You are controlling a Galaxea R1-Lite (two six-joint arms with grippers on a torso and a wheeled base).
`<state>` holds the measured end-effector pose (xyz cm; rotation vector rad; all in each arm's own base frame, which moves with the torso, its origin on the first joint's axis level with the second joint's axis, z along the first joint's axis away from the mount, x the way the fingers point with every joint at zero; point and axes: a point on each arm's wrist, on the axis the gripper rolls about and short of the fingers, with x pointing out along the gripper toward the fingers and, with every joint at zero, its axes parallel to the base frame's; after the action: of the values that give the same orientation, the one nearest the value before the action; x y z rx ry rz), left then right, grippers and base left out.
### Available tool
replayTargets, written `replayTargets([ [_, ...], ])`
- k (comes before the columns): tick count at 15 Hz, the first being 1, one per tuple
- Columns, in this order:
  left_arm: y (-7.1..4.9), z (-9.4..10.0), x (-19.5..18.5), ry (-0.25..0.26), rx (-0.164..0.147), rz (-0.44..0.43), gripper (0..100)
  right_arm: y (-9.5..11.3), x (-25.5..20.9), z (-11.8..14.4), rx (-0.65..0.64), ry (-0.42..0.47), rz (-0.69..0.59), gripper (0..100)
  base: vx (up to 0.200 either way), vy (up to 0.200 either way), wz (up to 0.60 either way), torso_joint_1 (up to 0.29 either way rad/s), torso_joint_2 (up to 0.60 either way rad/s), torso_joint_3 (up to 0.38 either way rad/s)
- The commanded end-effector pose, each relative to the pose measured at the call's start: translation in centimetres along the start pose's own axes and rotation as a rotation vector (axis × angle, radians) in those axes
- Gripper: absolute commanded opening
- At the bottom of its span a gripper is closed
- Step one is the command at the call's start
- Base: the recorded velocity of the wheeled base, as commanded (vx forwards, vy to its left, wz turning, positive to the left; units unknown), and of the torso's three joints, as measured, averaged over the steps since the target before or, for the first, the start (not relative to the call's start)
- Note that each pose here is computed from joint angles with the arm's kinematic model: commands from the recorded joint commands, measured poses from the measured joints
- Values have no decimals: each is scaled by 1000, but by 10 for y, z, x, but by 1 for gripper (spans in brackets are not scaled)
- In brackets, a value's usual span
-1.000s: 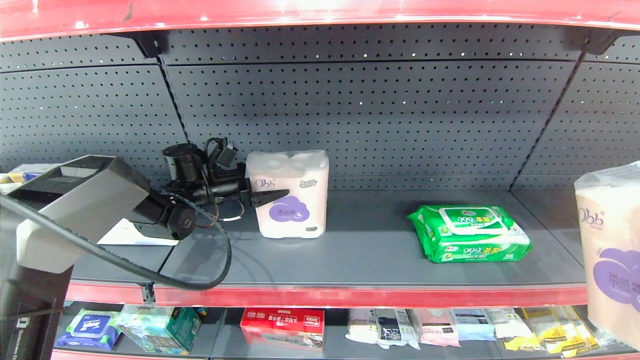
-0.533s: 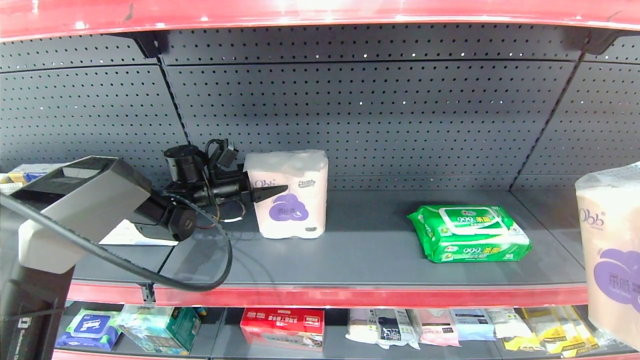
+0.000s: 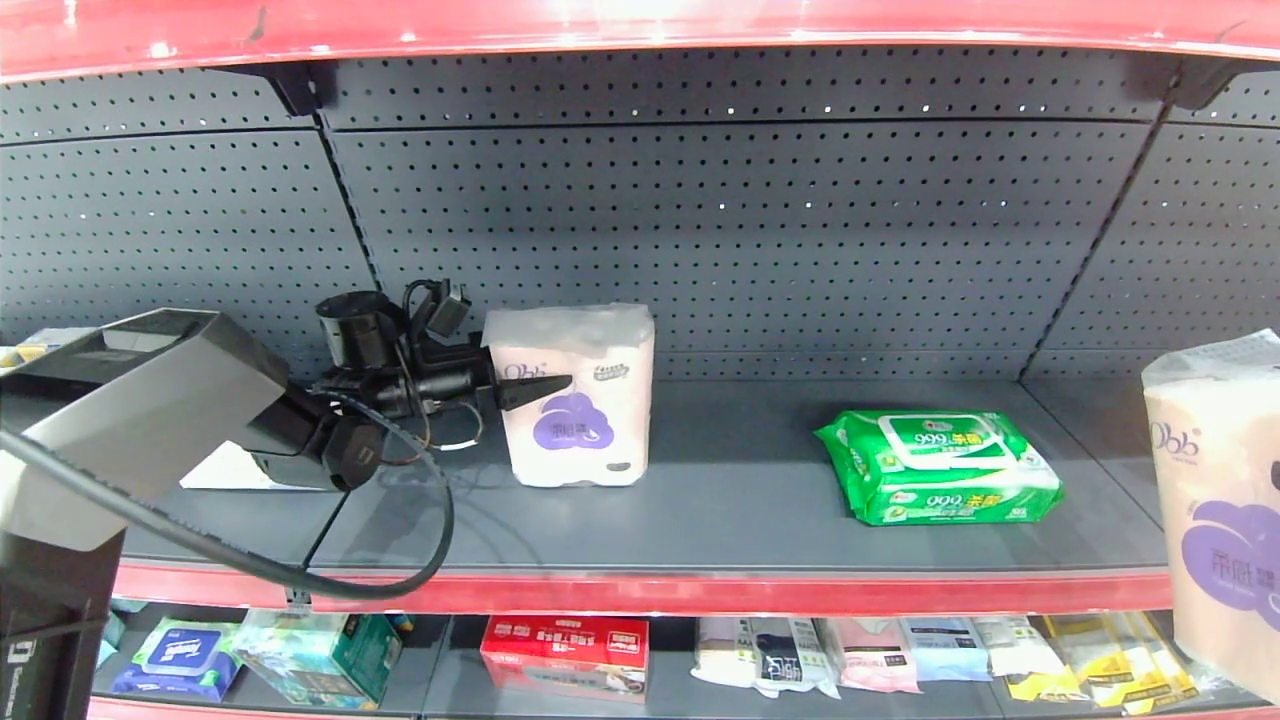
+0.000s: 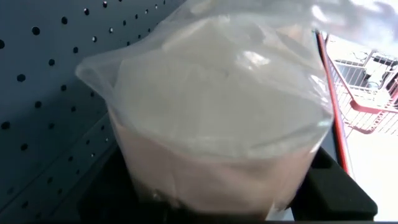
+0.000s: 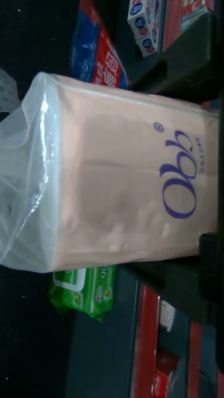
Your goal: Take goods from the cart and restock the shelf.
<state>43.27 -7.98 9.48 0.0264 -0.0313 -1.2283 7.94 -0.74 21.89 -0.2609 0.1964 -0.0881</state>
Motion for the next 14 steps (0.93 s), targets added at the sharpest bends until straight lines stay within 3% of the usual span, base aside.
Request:
replayTargets([
  [1,-4,11,-3,-13,26,3,0,0,1,-1,0,5,1,0,0,0,0,0,0,0],
  [3,-5,13,-3,-25,45,3,0,0,1,-1,0,4,3,0,0,0,0,0,0,0],
  [5,-15,17,-8,-29,27,3,0,0,1,1,0,0,1,0,0,0,0,0,0,0],
  [9,-27,21,-22,-38,37,18,0,0,4,3,0,5,6,0,0,0,0,0,0,0],
  [14,-48,21,-37,-49,17,26,0,0,3,3,-1,2,7,0,0,0,0,0,0,0],
])
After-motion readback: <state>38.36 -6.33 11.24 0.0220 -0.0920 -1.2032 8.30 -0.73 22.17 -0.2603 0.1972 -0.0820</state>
